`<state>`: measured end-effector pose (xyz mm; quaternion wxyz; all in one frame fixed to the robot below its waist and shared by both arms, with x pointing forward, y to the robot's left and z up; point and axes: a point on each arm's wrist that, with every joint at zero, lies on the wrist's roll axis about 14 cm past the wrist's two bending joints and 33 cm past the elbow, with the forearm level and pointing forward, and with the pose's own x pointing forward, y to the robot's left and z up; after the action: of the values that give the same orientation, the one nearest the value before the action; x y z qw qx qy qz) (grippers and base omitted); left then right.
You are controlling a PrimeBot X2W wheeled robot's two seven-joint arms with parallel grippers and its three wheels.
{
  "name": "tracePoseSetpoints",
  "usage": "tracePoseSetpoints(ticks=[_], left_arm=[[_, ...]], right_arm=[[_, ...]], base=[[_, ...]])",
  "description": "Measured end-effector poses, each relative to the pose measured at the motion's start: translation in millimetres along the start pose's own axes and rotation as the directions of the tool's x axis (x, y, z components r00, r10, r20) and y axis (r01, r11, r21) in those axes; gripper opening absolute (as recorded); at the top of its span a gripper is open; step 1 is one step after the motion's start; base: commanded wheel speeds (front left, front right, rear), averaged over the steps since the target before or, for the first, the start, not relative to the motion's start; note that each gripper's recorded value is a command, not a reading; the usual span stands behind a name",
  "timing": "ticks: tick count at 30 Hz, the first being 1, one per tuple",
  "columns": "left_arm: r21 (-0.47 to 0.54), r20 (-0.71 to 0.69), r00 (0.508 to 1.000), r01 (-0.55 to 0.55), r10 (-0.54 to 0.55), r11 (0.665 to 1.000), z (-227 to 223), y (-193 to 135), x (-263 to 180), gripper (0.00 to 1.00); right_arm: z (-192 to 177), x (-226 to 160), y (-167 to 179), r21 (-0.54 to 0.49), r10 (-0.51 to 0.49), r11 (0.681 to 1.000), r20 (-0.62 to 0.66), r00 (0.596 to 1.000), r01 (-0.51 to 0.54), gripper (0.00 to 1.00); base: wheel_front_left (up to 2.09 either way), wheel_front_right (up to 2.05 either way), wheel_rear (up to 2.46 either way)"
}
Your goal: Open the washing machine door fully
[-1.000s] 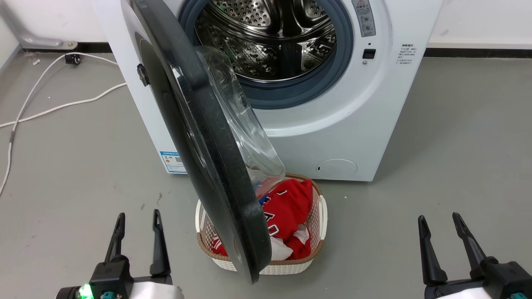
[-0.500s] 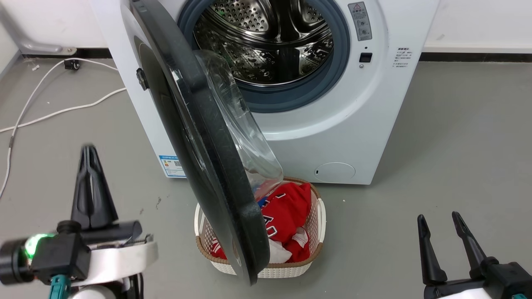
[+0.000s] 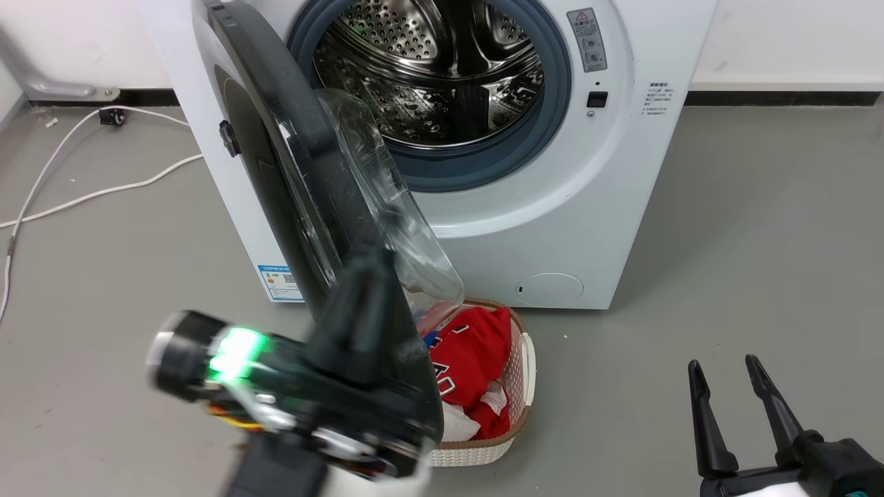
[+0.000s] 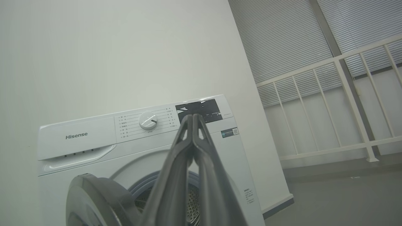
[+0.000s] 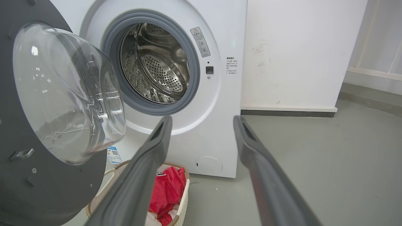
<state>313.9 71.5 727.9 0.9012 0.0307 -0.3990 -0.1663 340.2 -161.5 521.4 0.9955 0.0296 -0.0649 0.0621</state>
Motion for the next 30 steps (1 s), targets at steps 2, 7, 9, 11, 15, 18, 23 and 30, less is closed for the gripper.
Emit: tracePoseSetpoints(ticks=[2, 7, 9, 11, 15, 18, 23, 30], left_arm=[[-0.047, -0.007, 0.998, 0.07, -0.07, 0.996, -2.6, -22.7, -0.6, 0.0], [-0.147, -0.081, 0.978, 0.179, -0.192, 0.973, -24.0, -66.3, -14.3, 0.0], [-0.185, -0.122, 0.966, 0.206, -0.23, 0.961, -35.2, -80.0, -22.9, 0.0], [-0.215, -0.177, 0.947, 0.226, -0.266, 0.95, -50.4, -91.4, -35.1, 0.0], [-0.263, -0.266, 0.918, 0.225, -0.294, 0.938, -74.7, -101.4, -53.9, 0.0], [-0.283, -0.333, 0.895, 0.204, -0.296, 0.937, -92.7, -103.4, -68.0, 0.0], [-0.292, -0.442, 0.852, 0.156, -0.278, 0.943, -123.4, -98.9, -89.1, 0.0], [-0.256, -0.535, 0.823, 0.058, -0.192, 0.965, -146.7, -77.7, -105.2, 0.0]], right_arm=[[0.0, -0.3, 0.2, 0.0, 0.0, 1.0, 0.0, 1.0, 0.0, 1.0], [-0.8, -0.6, 1.2, -0.001, 0.003, 1.0, -0.003, 1.0, -0.003, 1.0], [-1.2, -0.4, 1.7, -0.004, 0.005, 1.0, -0.004, 1.0, -0.005, 1.0], [-1.6, 0.0, 2.0, -0.004, 0.006, 1.0, -0.006, 1.0, -0.006, 1.0], [-4.6, 0.8, 2.5, -0.002, 0.008, 1.0, -0.015, 1.0, -0.008, 1.0], [-7.3, 1.7, 1.8, -0.001, 0.006, 1.0, -0.023, 1.0, -0.006, 1.0], [-11.6, 4.4, 1.2, 0.0, 0.006, 1.0, -0.036, 0.999, -0.006, 1.0], [-14.9, 8.6, 5.1, 0.009, 0.019, 1.0, -0.043, 0.999, -0.019, 1.0]], base=[[0.0, 0.0, 0.0], [0.0, 0.0, 0.0], [0.0, 0.0, 0.0], [0.0, 0.0, 0.0], [0.0, 0.0, 0.0], [0.0, 0.0, 0.0], [0.0, 0.0, 0.0], [0.0, 0.0, 0.0]])
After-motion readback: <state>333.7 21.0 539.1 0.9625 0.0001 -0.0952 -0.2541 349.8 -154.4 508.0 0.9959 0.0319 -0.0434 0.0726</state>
